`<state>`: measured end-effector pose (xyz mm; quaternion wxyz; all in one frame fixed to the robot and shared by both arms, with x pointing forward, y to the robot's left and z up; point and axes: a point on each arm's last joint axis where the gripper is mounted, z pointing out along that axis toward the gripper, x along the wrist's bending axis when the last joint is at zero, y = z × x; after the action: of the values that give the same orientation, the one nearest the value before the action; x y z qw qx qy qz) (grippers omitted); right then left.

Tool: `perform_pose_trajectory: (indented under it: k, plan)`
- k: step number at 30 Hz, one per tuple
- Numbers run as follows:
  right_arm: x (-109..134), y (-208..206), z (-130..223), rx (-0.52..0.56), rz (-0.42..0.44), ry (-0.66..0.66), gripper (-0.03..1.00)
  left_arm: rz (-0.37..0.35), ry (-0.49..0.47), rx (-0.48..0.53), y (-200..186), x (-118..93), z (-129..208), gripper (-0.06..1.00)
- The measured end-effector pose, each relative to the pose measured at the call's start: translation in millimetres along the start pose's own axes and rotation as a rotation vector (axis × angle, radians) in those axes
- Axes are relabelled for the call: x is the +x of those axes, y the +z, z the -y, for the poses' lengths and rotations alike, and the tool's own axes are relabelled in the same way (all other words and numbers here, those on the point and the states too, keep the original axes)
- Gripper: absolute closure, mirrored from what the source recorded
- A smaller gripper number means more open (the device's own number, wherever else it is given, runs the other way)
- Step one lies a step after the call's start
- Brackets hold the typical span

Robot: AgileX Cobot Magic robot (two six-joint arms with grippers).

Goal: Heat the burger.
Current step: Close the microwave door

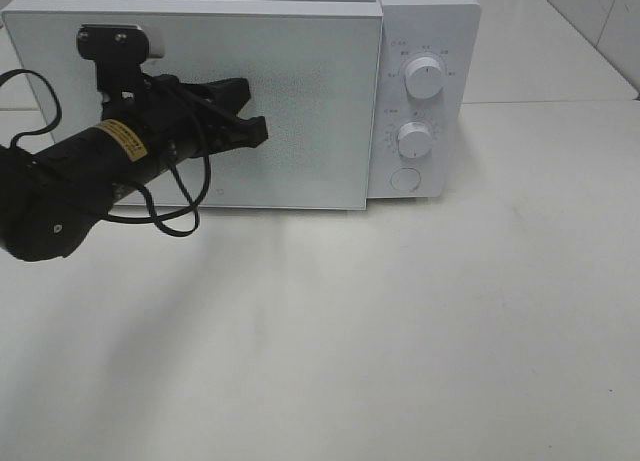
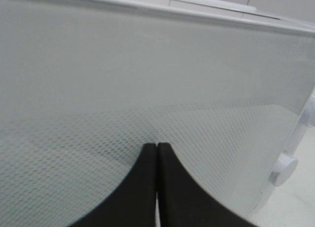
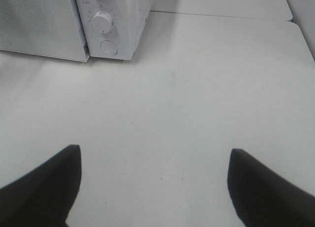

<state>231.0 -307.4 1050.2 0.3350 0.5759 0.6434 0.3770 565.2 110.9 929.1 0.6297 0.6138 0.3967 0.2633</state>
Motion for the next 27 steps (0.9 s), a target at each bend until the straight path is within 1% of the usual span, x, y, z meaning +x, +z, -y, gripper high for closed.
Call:
perform_pose_trajectory:
  k: [1, 2, 4, 5, 6, 9, 11, 13, 16, 18, 23, 27]
  plan:
    - [0, 0, 0, 0.000, 0.000, 0.000, 0.20, 0.009, 0.014, 0.005, 6, -7, 0, 0.94]
    - [0, 0, 0, 0.000, 0.000, 0.000, 0.20, 0.009, 0.014, 0.005, 6, -7, 0, 0.94]
    - [0, 0, 0, 0.000, 0.000, 0.000, 0.20, 0.022, 0.028, 0.014, 14, -17, 2, 0.94]
    - [0, 0, 0, 0.000, 0.000, 0.000, 0.20, 0.022, 0.028, 0.014, 14, -17, 2, 0.94]
    - [0, 0, 0, 0.000, 0.000, 0.000, 0.20, 0.027, 0.036, 0.017, 20, -22, 1, 0.94]
    - [0, 0, 0, 0.000, 0.000, 0.000, 0.20, 0.023, 0.040, 0.011, 29, -29, 0, 0.94]
    - [0, 0, 0, 0.000, 0.000, 0.000, 0.20, 0.019, 0.035, 0.010, 31, -30, -1, 0.94]
    - [0, 0, 0, 0.000, 0.000, 0.000, 0.20, 0.035, 0.038, 0.013, 40, -38, 1, 0.94]
    - [0, 0, 0, 0.000, 0.000, 0.000, 0.20, 0.027, 0.032, 0.007, 48, -40, -1, 0.94]
    - [0, 0, 0, 0.000, 0.000, 0.000, 0.20, 0.043, 0.066, 0.011, 59, -47, -1, 0.94]
    - [0, 0, 0, 0.000, 0.000, 0.000, 0.20, 0.056, 0.085, 0.016, 64, -52, -2, 0.94]
    - [0, 0, 0, 0.000, 0.000, 0.000, 0.20, 0.055, 0.074, 0.024, 64, -57, -2, 0.94]
